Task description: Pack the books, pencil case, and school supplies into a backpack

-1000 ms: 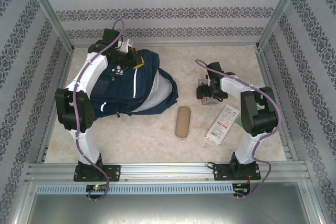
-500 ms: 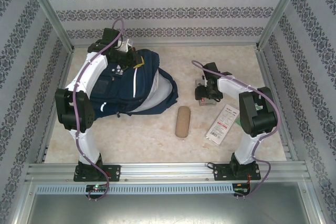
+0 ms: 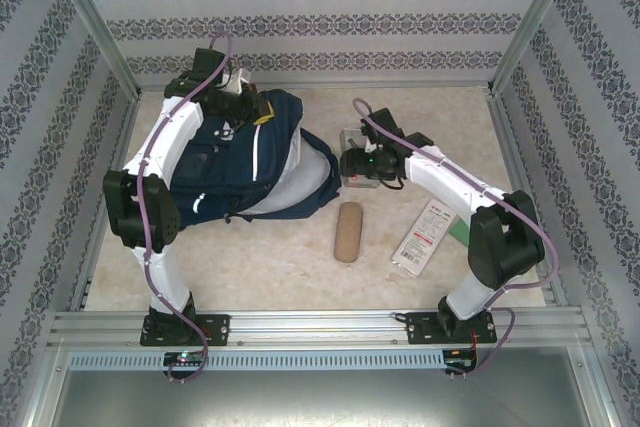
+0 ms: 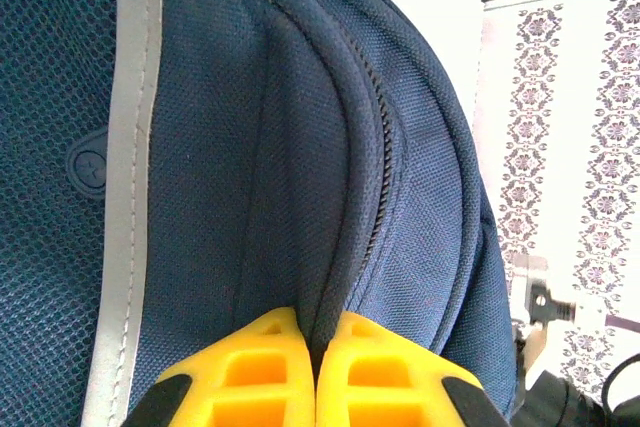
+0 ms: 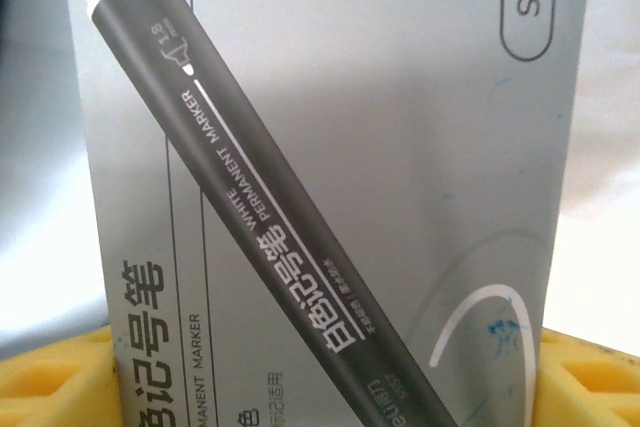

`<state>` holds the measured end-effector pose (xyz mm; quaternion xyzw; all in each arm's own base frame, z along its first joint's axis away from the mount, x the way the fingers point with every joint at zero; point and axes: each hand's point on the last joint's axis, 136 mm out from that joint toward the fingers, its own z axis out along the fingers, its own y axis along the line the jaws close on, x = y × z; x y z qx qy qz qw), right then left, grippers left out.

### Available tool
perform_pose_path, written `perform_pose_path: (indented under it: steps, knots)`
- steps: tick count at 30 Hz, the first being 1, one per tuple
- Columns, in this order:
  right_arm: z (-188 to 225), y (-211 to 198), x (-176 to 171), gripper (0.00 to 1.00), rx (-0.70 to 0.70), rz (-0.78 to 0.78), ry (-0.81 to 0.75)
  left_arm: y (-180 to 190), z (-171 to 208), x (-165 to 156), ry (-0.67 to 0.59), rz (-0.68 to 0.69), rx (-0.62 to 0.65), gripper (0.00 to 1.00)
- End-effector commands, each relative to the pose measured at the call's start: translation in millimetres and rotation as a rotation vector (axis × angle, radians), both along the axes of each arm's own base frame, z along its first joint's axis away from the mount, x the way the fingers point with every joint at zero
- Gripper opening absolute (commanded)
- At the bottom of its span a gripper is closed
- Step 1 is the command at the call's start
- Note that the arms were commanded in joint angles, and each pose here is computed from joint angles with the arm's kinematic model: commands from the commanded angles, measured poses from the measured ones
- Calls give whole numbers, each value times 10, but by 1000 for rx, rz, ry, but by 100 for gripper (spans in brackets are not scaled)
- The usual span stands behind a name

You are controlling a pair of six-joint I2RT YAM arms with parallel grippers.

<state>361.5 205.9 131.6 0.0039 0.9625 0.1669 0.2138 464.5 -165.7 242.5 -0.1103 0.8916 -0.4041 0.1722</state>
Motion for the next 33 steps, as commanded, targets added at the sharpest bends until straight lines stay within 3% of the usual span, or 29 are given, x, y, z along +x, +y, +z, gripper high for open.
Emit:
perform_pose_path:
  steps: [1, 12, 19, 25, 33]
  knots:
    - [249, 487, 51, 72, 186, -25, -5, -41, 682, -52, -146, -24, -84, 0]
    - [223, 1403, 368, 73, 421, -57, 52, 0, 735, -70, -160, -1, -106, 0]
    - [-103, 1656, 486, 73, 395, -63, 108, 16, 757, -92, -164, 1, -102, 0]
    - [-386, 1835, 437, 75, 279, -34, 164, 22, 720, -92, -155, 1, -102, 0]
    - [-429, 1752, 454, 89, 172, -40, 150, 31, 706, -103, -152, 0, -99, 0]
